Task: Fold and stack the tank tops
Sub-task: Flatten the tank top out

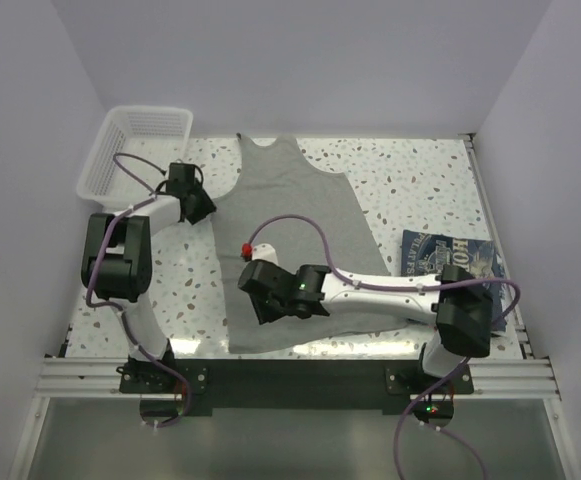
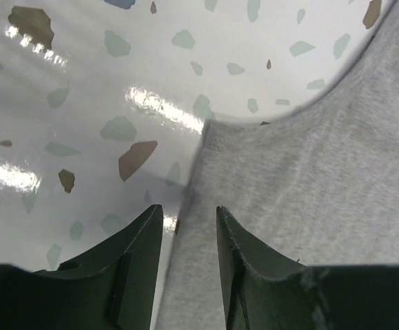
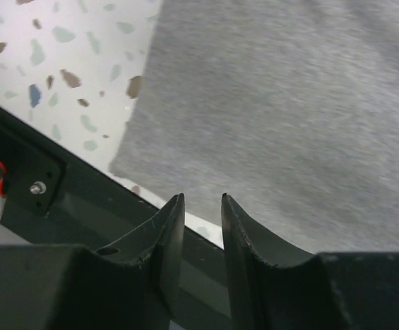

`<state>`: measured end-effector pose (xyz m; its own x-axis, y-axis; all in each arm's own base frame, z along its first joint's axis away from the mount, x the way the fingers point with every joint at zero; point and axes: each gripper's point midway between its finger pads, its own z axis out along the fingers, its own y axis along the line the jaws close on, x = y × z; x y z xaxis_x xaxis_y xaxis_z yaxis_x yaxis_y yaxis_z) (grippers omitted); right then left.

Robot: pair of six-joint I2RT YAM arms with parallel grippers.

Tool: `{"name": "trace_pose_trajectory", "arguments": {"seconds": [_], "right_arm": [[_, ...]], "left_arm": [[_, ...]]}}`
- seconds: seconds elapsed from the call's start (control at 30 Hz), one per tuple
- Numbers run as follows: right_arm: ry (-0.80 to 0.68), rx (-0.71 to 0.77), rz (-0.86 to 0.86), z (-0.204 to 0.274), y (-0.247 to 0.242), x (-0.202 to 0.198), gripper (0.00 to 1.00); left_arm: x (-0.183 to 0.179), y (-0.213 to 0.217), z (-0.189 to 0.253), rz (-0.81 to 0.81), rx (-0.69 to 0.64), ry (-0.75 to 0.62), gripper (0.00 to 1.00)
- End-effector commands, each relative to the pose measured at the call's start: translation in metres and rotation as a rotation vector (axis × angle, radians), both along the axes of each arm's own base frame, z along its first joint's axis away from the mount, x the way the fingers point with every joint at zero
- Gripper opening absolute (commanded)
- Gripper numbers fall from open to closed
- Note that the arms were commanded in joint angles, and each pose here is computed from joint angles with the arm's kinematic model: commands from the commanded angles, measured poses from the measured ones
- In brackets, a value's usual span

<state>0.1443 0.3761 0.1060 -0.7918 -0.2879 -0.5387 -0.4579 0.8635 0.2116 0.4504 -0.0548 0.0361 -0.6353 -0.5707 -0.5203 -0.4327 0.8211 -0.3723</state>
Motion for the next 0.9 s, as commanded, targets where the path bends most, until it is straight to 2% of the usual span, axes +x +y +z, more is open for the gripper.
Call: {"name": "trace_pose_trajectory", "arguments": {"seconds": [0.0, 0.3, 0.67, 0.73, 0.87], "right_arm": [[-0.044, 0.036, 0.013, 0.021, 0.028, -0.003, 0.31], [-0.017, -0.016, 0.105, 0.001, 0.056, -0.030, 0.19], [0.043, -0.099, 0.201, -0.038, 0.078, -0.067, 0.18], [0.046, -0.108, 0.216, -0.043, 0.080, -0.076, 0.19], [0.052, -0.106, 0.225, -0.048, 0.086, -0.084, 0.22]], "left_arm": [[0.019, 0.014, 0.001, -0.010, 0.094, -0.012, 0.41], [0.042, 0.013, -0.005, -0.036, 0.113, -0.032, 0.37], [0.047, 0.012, -0.014, -0.047, 0.120, -0.022, 0.24], [0.047, 0.011, -0.016, -0.044, 0.116, -0.020, 0.18], [0.045, 0.011, -0.020, -0.041, 0.109, -0.014, 0.13]]}}
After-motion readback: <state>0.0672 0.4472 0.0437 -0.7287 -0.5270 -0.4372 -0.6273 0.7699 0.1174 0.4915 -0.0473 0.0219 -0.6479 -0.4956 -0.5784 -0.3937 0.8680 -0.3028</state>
